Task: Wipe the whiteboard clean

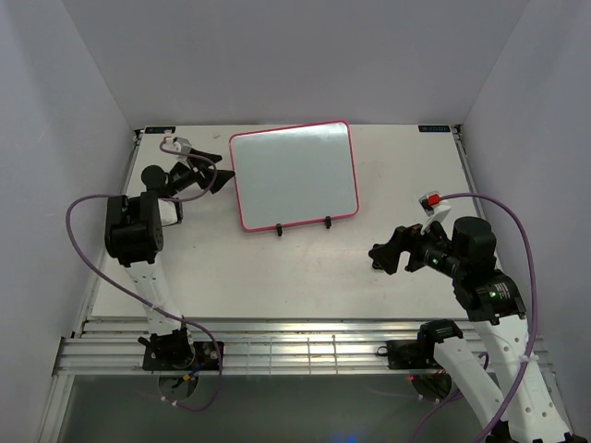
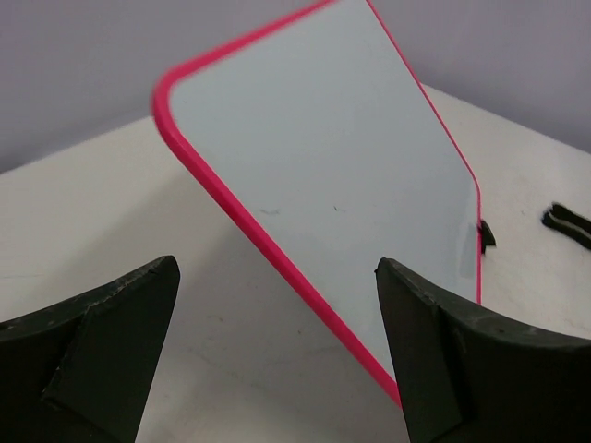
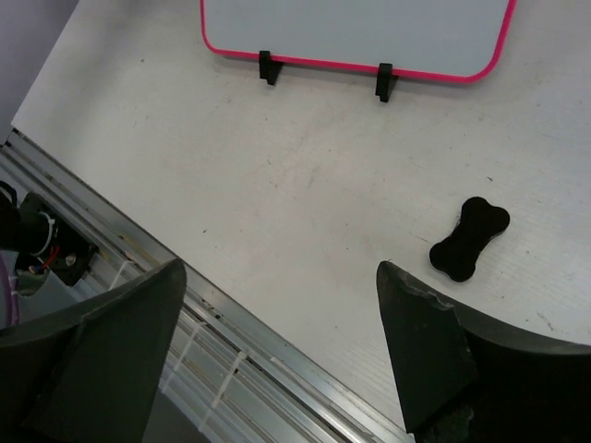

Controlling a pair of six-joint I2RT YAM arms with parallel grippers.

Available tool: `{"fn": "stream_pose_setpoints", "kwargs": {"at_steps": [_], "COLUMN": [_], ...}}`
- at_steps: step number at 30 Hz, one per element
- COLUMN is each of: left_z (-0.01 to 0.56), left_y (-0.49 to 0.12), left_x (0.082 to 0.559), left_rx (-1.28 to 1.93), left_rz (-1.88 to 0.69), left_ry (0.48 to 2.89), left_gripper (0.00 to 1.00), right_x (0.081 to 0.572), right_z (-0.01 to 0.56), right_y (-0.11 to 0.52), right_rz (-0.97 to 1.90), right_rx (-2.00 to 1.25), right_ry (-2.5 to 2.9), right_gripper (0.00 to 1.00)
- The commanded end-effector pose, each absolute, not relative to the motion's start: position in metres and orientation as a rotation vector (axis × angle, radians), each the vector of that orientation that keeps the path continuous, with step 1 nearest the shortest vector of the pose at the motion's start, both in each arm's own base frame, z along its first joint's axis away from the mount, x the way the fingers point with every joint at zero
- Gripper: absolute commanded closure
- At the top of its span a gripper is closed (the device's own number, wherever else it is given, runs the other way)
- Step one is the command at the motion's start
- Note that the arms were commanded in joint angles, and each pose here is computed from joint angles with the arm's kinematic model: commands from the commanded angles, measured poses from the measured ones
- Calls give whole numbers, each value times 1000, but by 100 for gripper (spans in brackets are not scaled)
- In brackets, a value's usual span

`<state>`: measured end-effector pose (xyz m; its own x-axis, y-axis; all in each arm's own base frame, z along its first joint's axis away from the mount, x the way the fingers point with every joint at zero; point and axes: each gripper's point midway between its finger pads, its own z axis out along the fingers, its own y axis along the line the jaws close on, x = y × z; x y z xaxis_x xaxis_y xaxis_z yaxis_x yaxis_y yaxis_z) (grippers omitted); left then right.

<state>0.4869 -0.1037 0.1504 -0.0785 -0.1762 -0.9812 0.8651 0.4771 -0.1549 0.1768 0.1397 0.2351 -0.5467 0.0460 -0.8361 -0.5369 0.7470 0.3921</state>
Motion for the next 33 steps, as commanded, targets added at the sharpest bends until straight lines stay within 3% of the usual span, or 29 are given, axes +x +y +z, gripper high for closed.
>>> {"fn": "stream_pose_setpoints", "kwargs": {"at_steps": [1, 2, 6, 9, 10, 17, 24, 33], "left_z": [289, 300, 329, 304, 286, 268, 293, 308], "left_y": [-74, -64, -36, -5, 17, -46, -37, -21], "left_x": [474, 473, 454, 458, 443, 356, 273, 218], "left_rx": [578, 486, 164, -386, -594, -425, -292, -186], "left_rz": [-646, -633, -601, -530, -361, -289, -249, -174], "left_ry": [992, 995, 1099, 1450, 1577, 1846, 1848, 1786], "left_gripper": [2, 2, 2, 2, 2, 2, 2, 2], "right_x": [194, 197, 212, 222, 228, 238, 220, 196], "right_z": [253, 255, 272, 286, 287, 328, 304, 307], "right_y": [127, 124, 100, 76, 62, 30, 52, 28], "right_rz": [685, 663, 499, 343, 255, 75, 198, 106], "right_rx": [-328, -310, -217, -149, -87, 0, -97, -42], "right_ry": [1957, 1952, 1940, 1941, 1954, 1846, 1938, 1903], "right_gripper": [1, 10, 10, 10, 10, 10, 10, 10]}}
